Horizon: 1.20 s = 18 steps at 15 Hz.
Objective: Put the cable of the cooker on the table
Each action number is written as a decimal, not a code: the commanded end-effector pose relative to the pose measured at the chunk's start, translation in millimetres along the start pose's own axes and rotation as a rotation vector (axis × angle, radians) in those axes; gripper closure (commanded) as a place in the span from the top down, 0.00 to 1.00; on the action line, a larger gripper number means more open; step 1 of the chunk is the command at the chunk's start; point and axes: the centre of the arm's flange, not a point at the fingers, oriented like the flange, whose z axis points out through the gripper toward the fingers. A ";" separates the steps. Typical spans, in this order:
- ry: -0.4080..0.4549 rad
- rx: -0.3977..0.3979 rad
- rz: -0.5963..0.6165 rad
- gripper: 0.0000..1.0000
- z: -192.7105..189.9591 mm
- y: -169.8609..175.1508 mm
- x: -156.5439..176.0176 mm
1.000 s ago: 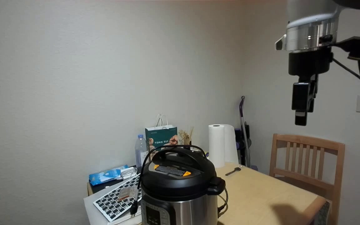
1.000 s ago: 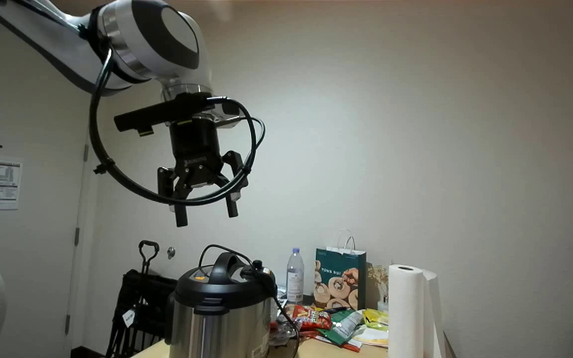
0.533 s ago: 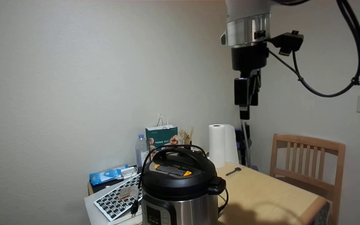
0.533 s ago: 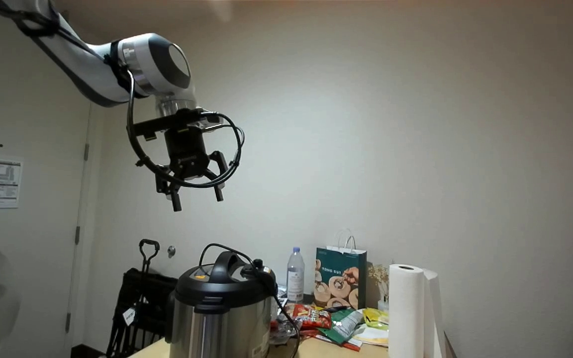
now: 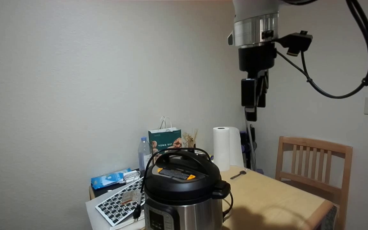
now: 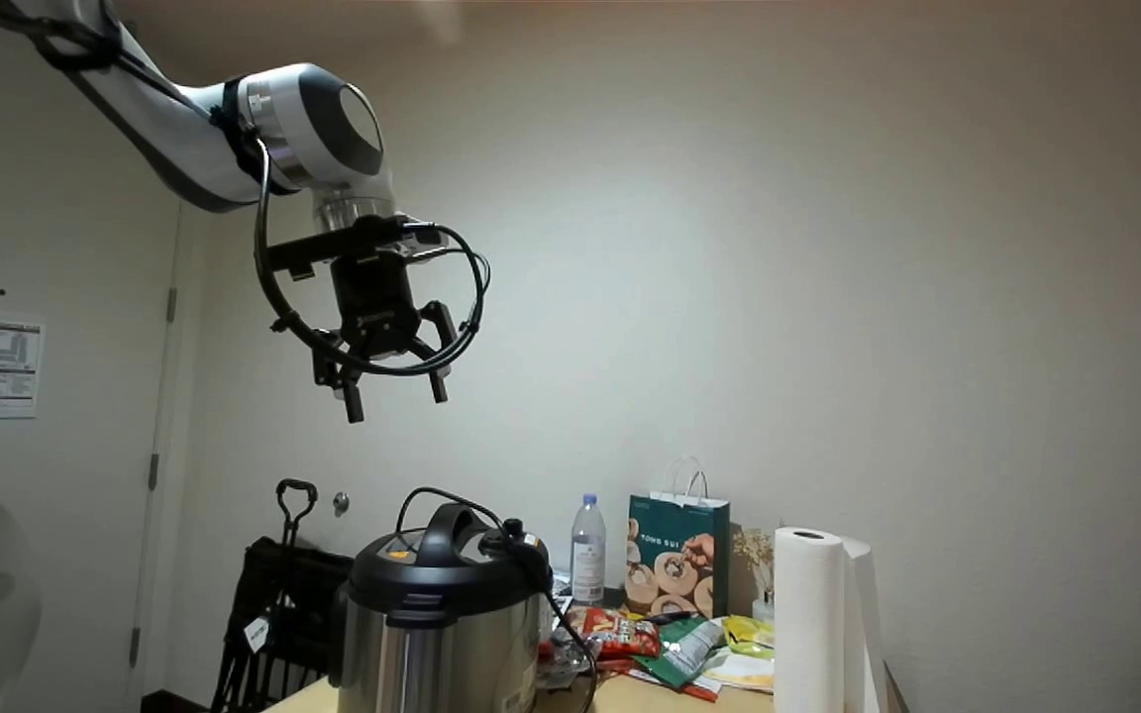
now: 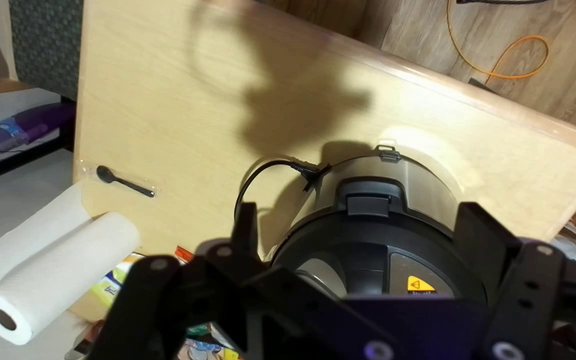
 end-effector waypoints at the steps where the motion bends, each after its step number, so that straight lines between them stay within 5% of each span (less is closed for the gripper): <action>1: 0.000 0.000 0.000 1.00 0.2 -0.1 -0.1; 5: 0.016 -0.133 -0.231 1.00 7.0 22.7 34.6; 9: 0.016 -0.178 -0.428 1.00 9.2 21.9 77.3; 10: -0.001 -0.188 -0.442 1.00 11.3 19.8 85.9; 11: 0.006 -0.161 -0.365 1.00 11.1 19.7 59.2; 18: -0.004 -0.163 -0.400 1.00 17.6 14.6 80.2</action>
